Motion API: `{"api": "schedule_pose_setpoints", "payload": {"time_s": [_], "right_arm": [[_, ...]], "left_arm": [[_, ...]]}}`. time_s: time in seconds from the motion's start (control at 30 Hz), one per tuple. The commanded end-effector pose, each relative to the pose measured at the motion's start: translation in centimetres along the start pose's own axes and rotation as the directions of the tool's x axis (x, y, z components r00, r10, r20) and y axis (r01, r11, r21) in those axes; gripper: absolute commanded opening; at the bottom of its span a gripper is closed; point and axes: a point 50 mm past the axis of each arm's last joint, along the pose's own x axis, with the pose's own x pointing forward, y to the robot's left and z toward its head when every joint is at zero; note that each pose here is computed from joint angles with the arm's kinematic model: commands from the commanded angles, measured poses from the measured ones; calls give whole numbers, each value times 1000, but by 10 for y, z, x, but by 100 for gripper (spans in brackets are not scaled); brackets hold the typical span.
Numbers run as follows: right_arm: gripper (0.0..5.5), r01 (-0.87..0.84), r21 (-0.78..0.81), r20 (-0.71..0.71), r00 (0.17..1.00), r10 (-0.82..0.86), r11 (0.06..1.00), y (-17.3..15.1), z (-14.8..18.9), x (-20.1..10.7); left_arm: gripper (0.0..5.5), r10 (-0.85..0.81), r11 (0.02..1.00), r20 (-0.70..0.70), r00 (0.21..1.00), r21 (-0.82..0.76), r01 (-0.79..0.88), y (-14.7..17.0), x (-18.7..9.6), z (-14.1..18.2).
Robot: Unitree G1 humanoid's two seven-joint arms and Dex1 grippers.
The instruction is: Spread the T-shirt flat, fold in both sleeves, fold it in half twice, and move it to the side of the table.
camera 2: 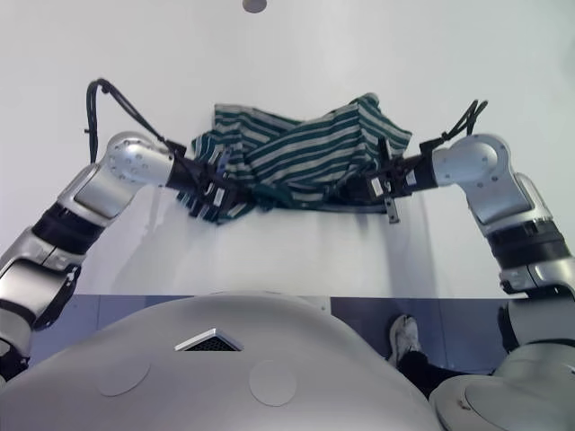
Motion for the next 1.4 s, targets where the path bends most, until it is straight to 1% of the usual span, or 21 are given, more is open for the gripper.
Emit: {"api": "schedule_pose_setpoints", "payload": {"time_s": [0.03,0.1,0.17,0.2,0.27,0.33,0.47,0.57,0.63,0.67,0.73,0.83,0.87,0.97,1.03,1.1,1.13,1.2,1.23,1.27,1.4], "right_arm": [[5,-250,191,61,968,243,949,62,7,22],[5,-230,207,76,973,218,951,62,17,18],[5,-135,211,67,990,123,968,44,26,1],[5,-78,211,57,996,67,974,34,31,-10],[5,20,210,50,998,-31,978,16,41,-31],[5,81,208,50,994,-93,975,5,49,-48],[5,228,200,32,971,-239,953,-20,60,-89],[5,356,122,-61,934,-351,927,-44,53,-111],[5,431,29,-119,897,-425,902,-68,48,-117],[5,459,-7,-134,880,-455,889,-80,46,-117],[5,524,-50,-144,839,-525,850,-105,42,-113],[5,596,-82,-141,787,-601,799,-143,39,-92],[5,609,-89,-141,776,-615,788,-154,38,-80],[5,650,-114,-162,734,-660,751,-182,33,-37],[5,681,-152,-204,687,-697,716,-195,28,-15],[5,713,-246,-271,600,-752,657,-205,21,-1],[5,727,-272,-287,565,-774,631,-207,19,2],[5,783,-329,-322,433,-842,528,-212,12,-1],[5,794,-346,-337,392,-856,500,-213,9,0],[5,795,-360,-344,373,-862,488,-212,7,3],[5,787,-407,-326,349,-878,464,-214,10,14]], "left_arm": [[0,-273,880,186,944,-348,324,-81,13,-1],[0,-262,880,188,947,-355,315,-77,14,4],[0,-183,915,191,964,-325,239,-51,10,20],[0,-134,936,191,972,-297,187,-33,1,30],[0,-49,965,175,983,-247,92,-8,-32,41],[0,11,975,173,985,-219,28,8,-61,50],[0,78,973,244,967,-229,-20,32,-99,69],[0,238,955,152,959,-216,-203,63,-123,62],[0,415,902,25,909,-138,-408,97,-135,54],[0,474,875,-26,880,-94,-475,110,-138,50],[0,556,827,-112,824,-27,-562,131,-139,40],[0,686,714,-223,693,19,-700,158,-143,15],[0,705,691,-259,660,39,-722,162,-143,7],[0,726,657,-351,591,103,-747,165,-130,-20],[0,770,592,-398,498,158,-790,166,-123,-36],[0,824,511,-402,400,223,-830,168,-116,-45],[0,841,484,-395,369,247,-840,170,-114,-46],[0,879,416,-380,288,316,-853,175,-108,-47],[0,889,390,-380,257,332,-859,176,-105,-49],[0,894,375,-381,237,342,-862,176,-102,-50],[0,915,322,-364,173,403,-857,178,-99,-51]]}}
